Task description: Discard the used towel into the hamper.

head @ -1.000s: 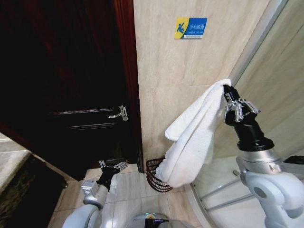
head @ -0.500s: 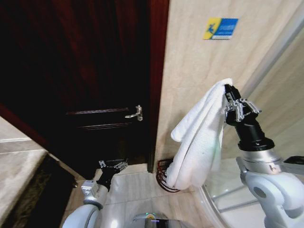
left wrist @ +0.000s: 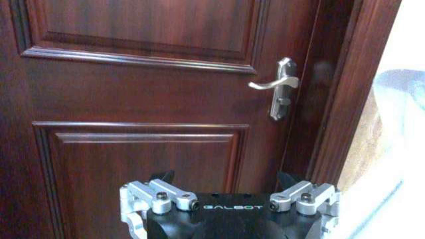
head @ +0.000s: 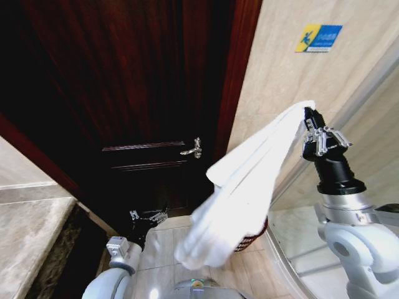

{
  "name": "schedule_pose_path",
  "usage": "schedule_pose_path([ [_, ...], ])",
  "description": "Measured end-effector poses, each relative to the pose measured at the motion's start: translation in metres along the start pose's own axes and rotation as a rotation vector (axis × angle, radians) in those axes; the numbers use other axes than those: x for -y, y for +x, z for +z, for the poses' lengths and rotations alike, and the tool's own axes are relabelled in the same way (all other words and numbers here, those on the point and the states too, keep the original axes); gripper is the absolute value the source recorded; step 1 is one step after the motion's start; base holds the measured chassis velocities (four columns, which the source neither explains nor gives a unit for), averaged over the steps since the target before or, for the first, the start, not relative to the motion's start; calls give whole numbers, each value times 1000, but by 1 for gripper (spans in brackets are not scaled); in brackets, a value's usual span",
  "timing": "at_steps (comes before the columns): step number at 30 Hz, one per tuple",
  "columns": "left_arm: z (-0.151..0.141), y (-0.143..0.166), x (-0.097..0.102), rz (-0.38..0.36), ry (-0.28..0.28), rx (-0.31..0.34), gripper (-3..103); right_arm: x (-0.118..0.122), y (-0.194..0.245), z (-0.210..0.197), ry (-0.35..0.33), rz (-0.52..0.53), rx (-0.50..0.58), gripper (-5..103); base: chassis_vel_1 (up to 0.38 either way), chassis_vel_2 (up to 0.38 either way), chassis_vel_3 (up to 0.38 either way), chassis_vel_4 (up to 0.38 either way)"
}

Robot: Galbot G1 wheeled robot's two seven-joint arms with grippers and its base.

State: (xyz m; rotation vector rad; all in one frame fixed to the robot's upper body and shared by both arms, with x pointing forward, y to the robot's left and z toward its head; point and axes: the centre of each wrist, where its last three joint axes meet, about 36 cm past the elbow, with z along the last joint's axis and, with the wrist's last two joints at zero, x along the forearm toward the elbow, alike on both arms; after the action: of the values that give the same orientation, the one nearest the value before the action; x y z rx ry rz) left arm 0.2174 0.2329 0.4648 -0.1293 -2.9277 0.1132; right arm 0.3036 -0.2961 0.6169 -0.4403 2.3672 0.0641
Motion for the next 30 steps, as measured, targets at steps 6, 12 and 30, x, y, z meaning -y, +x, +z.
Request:
schedule_pose_path([
  [6,0,0,0,0,0,0,100,3,-2,4,-2,-1,-3,0,0,0,0,0],
  [12,0,0,0,0,0,0,100,13,-9,11,-4,-22,9,0,0,0,0,0],
  [30,0,0,0,0,0,0,100,92,-39,57,43,30,11,0,0,0,0,0],
])
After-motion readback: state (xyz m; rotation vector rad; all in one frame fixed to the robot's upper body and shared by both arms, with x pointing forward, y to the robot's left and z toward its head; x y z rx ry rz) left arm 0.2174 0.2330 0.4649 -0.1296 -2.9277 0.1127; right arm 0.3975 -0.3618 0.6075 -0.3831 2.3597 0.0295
